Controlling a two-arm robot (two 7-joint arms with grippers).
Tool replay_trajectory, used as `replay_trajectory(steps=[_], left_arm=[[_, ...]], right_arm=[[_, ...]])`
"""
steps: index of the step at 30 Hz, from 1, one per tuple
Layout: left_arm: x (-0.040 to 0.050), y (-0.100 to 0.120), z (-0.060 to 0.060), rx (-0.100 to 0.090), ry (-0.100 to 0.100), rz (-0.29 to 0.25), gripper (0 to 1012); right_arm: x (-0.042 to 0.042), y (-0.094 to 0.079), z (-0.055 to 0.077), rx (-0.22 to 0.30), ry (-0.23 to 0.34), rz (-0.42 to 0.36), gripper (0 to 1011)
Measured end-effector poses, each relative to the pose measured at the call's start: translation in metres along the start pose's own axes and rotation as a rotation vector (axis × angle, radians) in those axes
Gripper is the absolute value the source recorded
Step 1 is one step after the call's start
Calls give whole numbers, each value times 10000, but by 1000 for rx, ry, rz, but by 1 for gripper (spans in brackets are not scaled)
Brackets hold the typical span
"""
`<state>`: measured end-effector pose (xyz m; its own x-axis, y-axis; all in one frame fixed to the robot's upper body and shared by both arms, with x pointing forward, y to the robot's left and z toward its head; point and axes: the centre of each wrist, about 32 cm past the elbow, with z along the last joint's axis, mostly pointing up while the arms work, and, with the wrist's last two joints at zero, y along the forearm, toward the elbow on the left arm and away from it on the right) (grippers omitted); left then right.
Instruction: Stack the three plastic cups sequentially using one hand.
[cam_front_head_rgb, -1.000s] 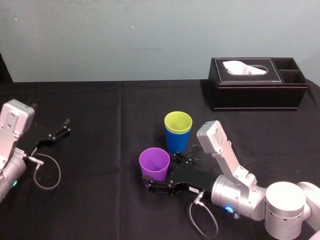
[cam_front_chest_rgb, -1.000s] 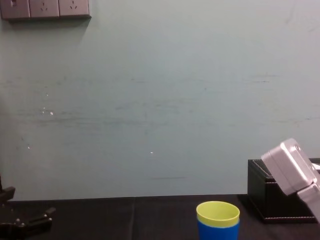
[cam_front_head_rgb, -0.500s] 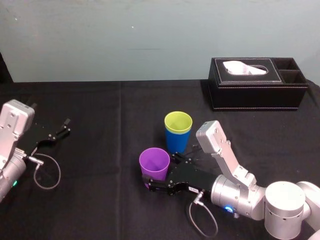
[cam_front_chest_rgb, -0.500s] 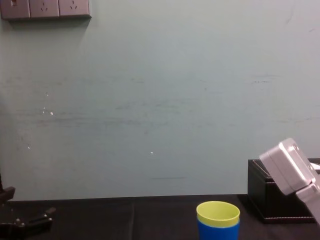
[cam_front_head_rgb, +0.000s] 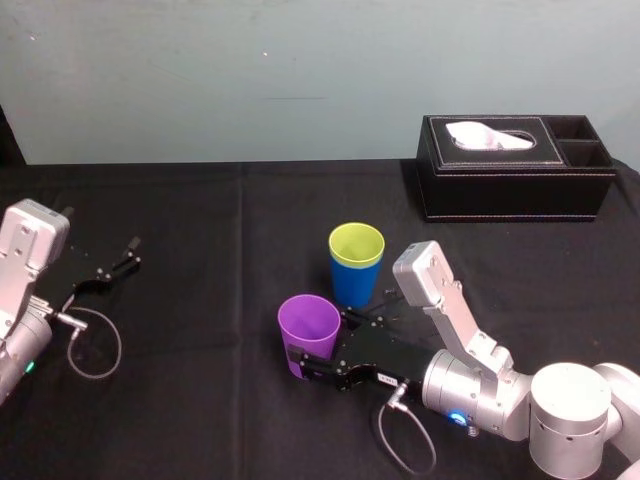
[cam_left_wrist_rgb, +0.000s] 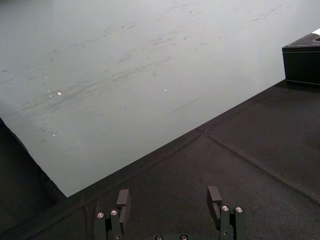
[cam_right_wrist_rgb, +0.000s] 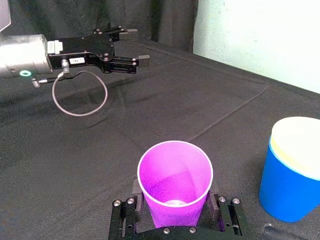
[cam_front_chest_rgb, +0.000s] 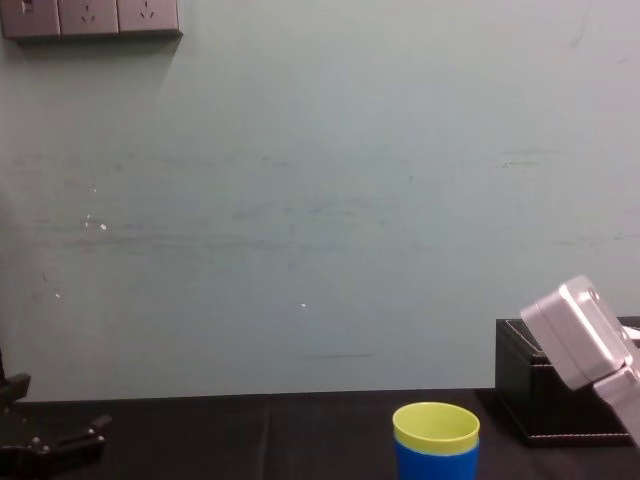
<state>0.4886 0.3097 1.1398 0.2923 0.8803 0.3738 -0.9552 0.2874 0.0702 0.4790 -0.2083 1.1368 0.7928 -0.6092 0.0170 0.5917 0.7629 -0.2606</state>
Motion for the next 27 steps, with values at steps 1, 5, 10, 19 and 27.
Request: replay_trajectory(steps=[1,5,10,19,27], left_arm=[[0,0,0,0,0,0,1010],[0,0,0,0,0,0,1010],[0,0,0,0,0,0,1010],[0,0,0,0,0,0,1010],[0,0,0,0,0,0,1010]], right_arm=[[0,0,0,0,0,0,751],[-1,-1,0,0,0,0,751],[-2,-1,0,0,0,0,751],[-12,-17,23,8,-3,0,751],[-44,-138,162,47,-15,-17,751]])
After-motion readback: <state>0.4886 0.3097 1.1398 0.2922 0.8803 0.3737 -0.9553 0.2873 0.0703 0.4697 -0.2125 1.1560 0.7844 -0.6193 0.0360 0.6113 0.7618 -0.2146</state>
